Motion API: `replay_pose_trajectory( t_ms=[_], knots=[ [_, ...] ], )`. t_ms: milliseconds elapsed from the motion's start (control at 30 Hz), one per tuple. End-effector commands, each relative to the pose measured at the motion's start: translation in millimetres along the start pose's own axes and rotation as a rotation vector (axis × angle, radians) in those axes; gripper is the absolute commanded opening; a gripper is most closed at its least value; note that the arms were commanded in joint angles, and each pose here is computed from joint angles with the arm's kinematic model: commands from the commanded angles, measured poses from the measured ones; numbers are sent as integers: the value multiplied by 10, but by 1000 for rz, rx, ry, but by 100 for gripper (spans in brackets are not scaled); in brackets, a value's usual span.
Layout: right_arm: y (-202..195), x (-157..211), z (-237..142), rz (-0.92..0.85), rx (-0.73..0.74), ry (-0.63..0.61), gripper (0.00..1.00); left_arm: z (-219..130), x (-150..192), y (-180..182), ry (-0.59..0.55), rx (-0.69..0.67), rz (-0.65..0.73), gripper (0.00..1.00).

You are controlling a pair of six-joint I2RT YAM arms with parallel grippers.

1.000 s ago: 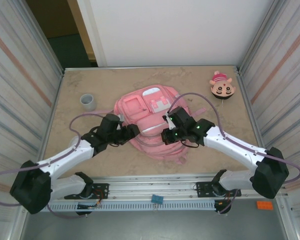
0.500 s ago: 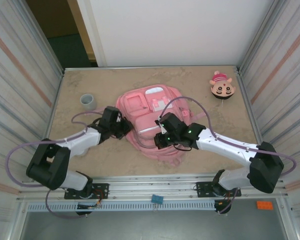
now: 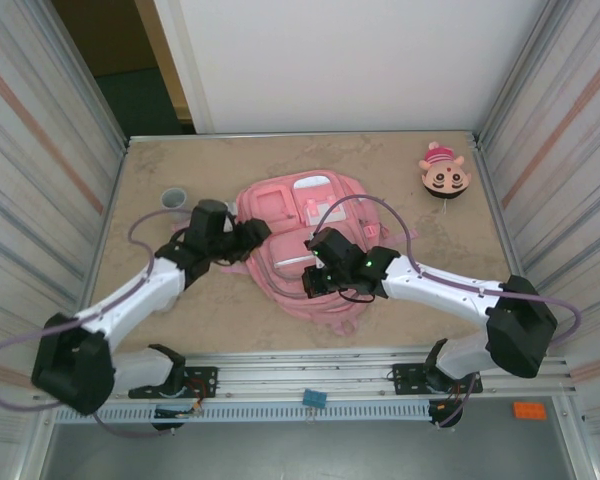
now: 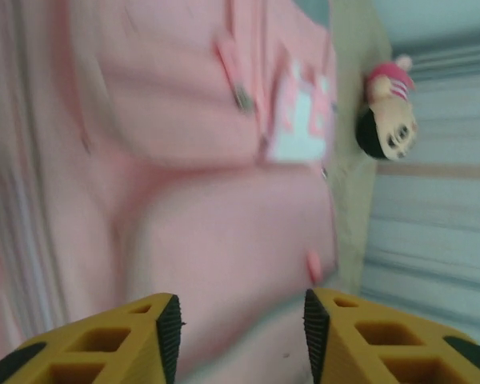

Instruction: Pack the student bag

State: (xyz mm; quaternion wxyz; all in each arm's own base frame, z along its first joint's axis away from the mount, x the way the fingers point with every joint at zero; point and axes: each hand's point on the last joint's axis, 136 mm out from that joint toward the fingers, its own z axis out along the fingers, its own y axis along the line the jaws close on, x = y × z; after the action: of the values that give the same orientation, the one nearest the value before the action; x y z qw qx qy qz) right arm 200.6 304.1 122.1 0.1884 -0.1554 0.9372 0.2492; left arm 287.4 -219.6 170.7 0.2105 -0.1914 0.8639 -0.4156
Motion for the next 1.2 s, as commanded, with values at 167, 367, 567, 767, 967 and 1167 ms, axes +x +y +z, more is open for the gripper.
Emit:
replay_pose_trajectory(
  t_ms=[167,367,567,767,967,1167],
  knots=[
    [202,-147,-34,-24,-65,-26,0,-27,513,372,24,-121,-206,50],
    [210,-128,-58,-34,-75,-23,0,119,596,390,57,-127,-211,52],
    [216,-106,-58,-27,-90,-26,0,324,549,320,44,-96,-227,43],
    [71,-80,-146,-56,-44,-15,0,424,534,399,47,-133,-208,14],
    [-447,-69,-364,-36,57,30,0,164,300,594,23,-215,-93,0],
    [-805,-205,-553,-15,82,-3,0,-134,-2,753,19,-260,-9,0]
  ],
)
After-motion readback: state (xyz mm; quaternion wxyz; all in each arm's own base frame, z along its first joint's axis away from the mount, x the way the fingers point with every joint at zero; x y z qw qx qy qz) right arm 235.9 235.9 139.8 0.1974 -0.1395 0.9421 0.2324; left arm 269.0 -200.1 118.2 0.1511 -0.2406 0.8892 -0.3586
